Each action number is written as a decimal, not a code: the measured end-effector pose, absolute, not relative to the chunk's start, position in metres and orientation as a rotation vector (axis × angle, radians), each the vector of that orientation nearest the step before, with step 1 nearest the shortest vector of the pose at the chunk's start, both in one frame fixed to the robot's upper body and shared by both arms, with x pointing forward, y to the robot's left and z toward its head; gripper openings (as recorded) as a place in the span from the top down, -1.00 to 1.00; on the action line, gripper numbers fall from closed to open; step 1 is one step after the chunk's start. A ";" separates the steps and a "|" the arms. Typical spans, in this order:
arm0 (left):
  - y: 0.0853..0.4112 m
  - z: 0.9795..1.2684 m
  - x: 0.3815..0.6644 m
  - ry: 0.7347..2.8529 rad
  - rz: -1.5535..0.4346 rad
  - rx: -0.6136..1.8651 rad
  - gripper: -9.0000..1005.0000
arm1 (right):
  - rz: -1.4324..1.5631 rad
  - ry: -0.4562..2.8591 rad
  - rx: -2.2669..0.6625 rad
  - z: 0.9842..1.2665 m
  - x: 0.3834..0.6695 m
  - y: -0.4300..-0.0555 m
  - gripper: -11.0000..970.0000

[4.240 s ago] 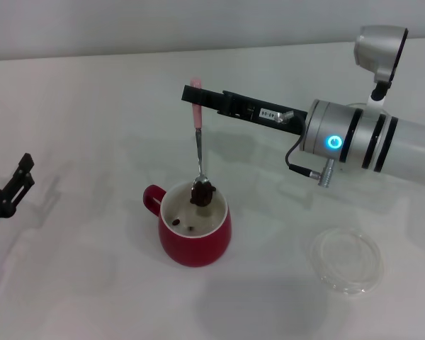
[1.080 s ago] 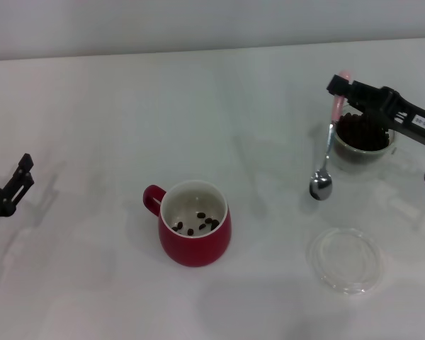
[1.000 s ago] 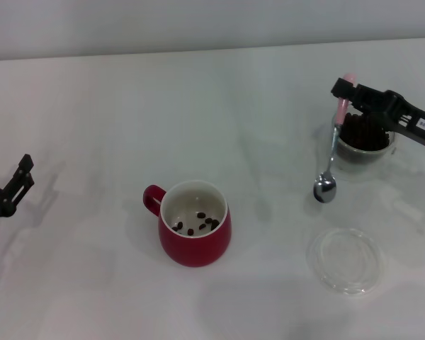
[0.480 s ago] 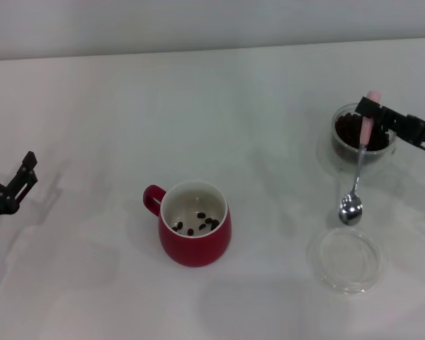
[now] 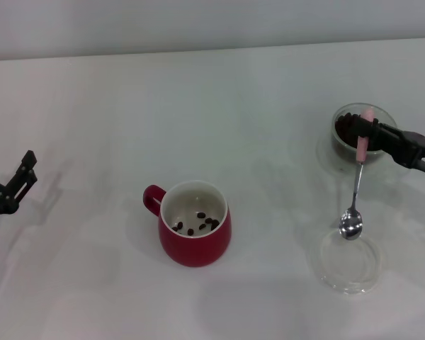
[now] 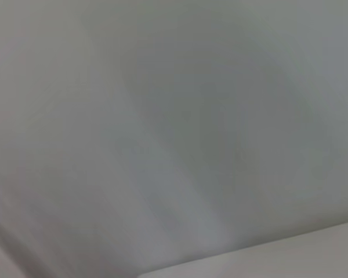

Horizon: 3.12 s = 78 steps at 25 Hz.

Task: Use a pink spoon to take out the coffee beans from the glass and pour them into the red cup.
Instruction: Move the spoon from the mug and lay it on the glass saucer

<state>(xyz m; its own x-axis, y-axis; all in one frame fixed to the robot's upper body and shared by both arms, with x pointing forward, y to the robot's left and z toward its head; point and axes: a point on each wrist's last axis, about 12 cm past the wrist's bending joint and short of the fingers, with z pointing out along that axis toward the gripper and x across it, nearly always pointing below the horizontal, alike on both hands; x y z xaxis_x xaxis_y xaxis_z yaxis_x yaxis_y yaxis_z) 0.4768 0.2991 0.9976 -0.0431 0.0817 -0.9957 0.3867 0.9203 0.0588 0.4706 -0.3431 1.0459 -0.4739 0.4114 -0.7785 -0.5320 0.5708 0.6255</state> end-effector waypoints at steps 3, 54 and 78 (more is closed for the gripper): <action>0.300 0.998 0.477 1.606 -0.254 0.367 -0.52 | 1.099 1.739 -0.114 1.045 0.470 -0.342 0.66; 0.299 1.001 0.477 1.579 -0.261 0.369 -0.52 | 1.036 1.832 -0.005 1.012 0.436 -0.343 0.62; 0.298 1.001 0.479 1.581 -0.260 0.371 -0.52 | 1.021 1.870 -0.034 1.007 0.435 -0.340 0.60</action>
